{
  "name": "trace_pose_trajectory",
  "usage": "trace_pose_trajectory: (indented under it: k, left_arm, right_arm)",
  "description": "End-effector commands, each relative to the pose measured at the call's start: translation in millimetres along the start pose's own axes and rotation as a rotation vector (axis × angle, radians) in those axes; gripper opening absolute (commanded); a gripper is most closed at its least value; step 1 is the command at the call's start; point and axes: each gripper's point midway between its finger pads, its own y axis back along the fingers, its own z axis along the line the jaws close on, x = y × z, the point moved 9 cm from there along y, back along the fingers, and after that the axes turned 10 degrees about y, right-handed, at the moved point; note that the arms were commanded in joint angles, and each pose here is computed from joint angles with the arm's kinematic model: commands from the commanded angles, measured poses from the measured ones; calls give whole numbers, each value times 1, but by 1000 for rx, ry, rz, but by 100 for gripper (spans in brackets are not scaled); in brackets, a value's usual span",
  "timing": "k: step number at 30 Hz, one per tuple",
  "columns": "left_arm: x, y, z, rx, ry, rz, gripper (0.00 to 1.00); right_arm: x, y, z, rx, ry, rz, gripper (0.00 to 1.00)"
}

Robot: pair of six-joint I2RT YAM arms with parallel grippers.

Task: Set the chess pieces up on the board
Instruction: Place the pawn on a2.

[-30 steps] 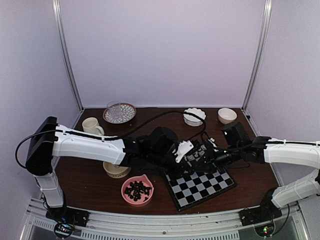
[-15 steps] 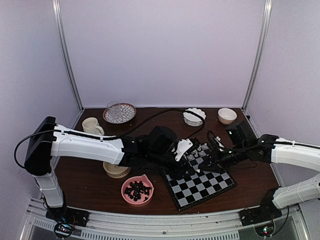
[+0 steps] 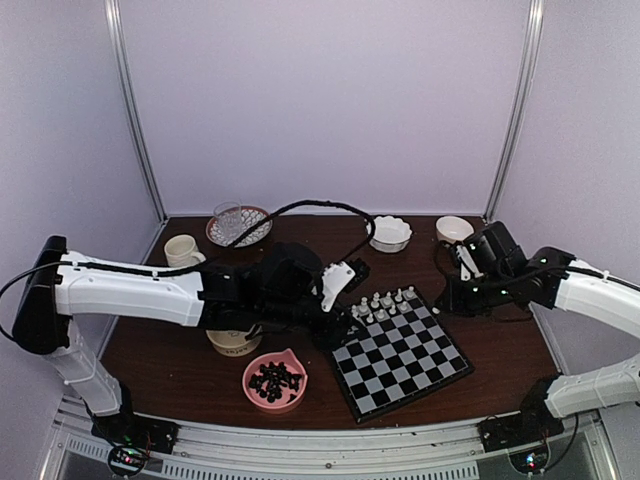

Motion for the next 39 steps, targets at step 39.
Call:
trace_pose_trajectory:
  k: [39]
  left_arm:
    - [28, 137, 97, -438, 353, -185, 73]
  right_arm:
    - [-43, -138, -27, 246, 181, -31, 0]
